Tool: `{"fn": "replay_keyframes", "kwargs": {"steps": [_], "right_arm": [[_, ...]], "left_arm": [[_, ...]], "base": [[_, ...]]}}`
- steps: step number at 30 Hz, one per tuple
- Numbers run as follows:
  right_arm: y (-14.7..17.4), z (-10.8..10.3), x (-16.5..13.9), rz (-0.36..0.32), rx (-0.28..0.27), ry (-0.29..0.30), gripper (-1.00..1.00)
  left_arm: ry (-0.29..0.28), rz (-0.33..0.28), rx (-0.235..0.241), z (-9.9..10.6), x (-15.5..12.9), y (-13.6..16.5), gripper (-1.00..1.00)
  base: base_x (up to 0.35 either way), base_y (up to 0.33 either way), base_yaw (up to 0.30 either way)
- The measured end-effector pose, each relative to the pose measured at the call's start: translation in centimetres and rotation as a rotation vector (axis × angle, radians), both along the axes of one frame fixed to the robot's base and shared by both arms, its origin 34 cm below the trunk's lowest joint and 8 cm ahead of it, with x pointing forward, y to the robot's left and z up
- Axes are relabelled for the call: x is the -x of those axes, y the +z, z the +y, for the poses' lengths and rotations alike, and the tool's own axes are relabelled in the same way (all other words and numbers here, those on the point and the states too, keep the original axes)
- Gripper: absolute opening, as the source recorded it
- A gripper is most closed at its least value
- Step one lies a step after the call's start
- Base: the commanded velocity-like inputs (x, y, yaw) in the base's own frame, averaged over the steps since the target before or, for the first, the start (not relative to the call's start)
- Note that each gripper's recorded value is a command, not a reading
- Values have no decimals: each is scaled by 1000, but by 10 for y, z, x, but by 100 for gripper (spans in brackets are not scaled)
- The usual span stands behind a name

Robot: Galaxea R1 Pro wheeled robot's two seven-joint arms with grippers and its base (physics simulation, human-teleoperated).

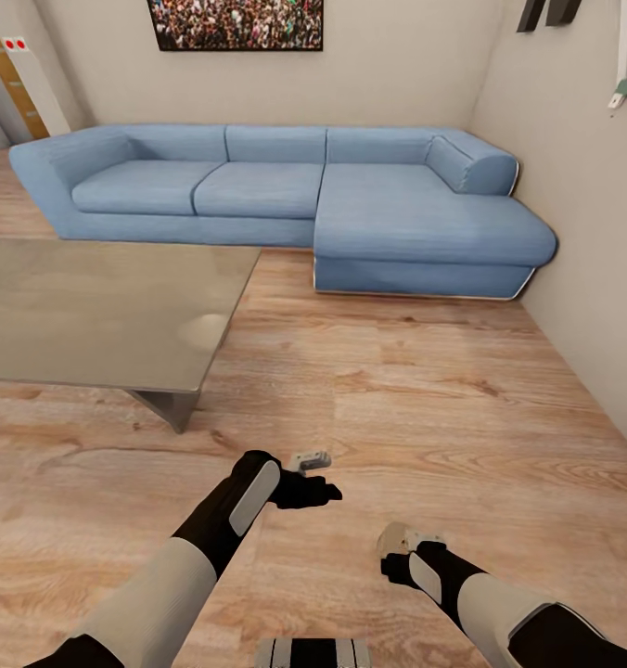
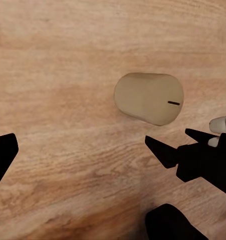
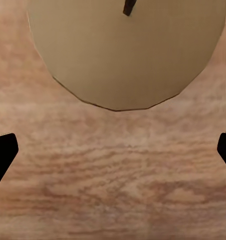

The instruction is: Place each of the two pumpkins and all three candles from the living room inside a cabinet in the living room (use any cabinet), then make sure every cabinet is closed, and position the cauldron so it is next to a table in the living room.

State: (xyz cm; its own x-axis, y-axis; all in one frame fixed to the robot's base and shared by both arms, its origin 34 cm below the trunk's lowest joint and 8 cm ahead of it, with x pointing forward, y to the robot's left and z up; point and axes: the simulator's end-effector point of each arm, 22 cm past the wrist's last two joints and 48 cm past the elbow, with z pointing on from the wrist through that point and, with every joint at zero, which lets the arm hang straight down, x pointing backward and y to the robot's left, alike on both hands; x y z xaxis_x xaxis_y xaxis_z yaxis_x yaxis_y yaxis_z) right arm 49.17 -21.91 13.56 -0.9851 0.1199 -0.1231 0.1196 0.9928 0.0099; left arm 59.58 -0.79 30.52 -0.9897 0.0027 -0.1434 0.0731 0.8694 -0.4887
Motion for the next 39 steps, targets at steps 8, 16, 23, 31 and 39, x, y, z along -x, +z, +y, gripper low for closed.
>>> {"fn": "replay_keyframes", "kwargs": {"steps": [8,16,23,31,39], "right_arm": [[-7,0,6,16,0,0,100],[-12,0,11,29,-1,0,100],[-19,0,17,45,-1,0,100],[-19,0,17,45,0,1,100],[-19,0,17,45,0,1,100]], "left_arm": [[1,15,0,0,3,-9,100],[1,27,0,0,5,-15,100],[1,44,0,0,9,-24,100],[-1,44,-1,0,9,-24,100],[-2,44,-2,0,10,-24,100]], "base": [[0,0,0],[0,0,0],[0,0,0],[0,0,0],[145,0,0]]}}
